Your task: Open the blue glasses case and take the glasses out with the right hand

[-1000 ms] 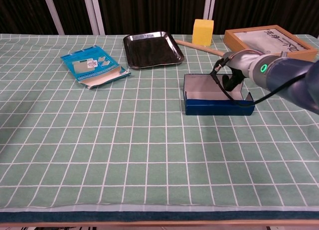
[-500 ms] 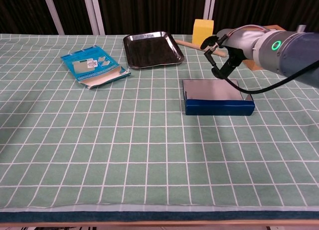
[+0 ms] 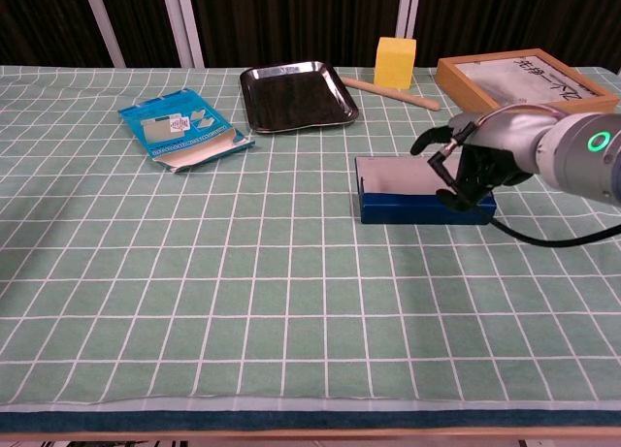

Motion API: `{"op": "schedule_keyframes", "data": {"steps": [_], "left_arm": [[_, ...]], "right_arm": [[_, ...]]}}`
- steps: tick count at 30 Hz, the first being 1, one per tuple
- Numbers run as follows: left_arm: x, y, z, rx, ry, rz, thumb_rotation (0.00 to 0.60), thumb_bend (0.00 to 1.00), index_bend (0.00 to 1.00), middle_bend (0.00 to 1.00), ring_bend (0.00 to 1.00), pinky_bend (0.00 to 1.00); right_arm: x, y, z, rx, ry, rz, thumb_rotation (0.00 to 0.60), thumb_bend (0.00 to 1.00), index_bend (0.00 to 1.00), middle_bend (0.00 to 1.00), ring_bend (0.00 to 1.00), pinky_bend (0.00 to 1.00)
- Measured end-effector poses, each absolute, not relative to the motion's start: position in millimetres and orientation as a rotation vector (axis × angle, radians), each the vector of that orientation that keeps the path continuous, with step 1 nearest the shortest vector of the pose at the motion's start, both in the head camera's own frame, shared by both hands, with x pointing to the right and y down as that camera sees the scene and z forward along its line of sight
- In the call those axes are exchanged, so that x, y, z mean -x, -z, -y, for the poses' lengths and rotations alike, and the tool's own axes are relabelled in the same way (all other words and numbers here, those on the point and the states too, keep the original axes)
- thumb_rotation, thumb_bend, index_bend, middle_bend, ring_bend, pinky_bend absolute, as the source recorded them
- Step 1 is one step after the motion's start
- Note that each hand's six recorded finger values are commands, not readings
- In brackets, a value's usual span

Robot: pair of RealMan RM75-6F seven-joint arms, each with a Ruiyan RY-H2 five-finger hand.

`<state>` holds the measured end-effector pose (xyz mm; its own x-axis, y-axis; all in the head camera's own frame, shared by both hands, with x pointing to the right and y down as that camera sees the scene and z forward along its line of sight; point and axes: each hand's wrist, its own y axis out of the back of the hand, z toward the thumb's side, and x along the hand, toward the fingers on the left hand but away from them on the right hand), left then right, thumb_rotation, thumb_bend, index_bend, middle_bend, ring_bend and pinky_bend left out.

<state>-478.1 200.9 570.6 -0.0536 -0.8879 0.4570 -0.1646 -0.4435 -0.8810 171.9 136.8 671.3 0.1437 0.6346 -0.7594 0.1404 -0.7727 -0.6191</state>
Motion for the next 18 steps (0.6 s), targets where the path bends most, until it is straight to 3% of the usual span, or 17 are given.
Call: {"op": "schedule_keyframes", "data": {"steps": [18], "left_arm": [[480, -570, -200, 1.628, 1.552, -1.139, 0.600, 0.00, 0.00, 0.00, 0.00, 0.00]], "right_arm": [[-152, -690, -155, 2.040, -1.696, 0.627, 0.600, 0.59, 0.16, 0.97, 1.00, 1.00]]}}
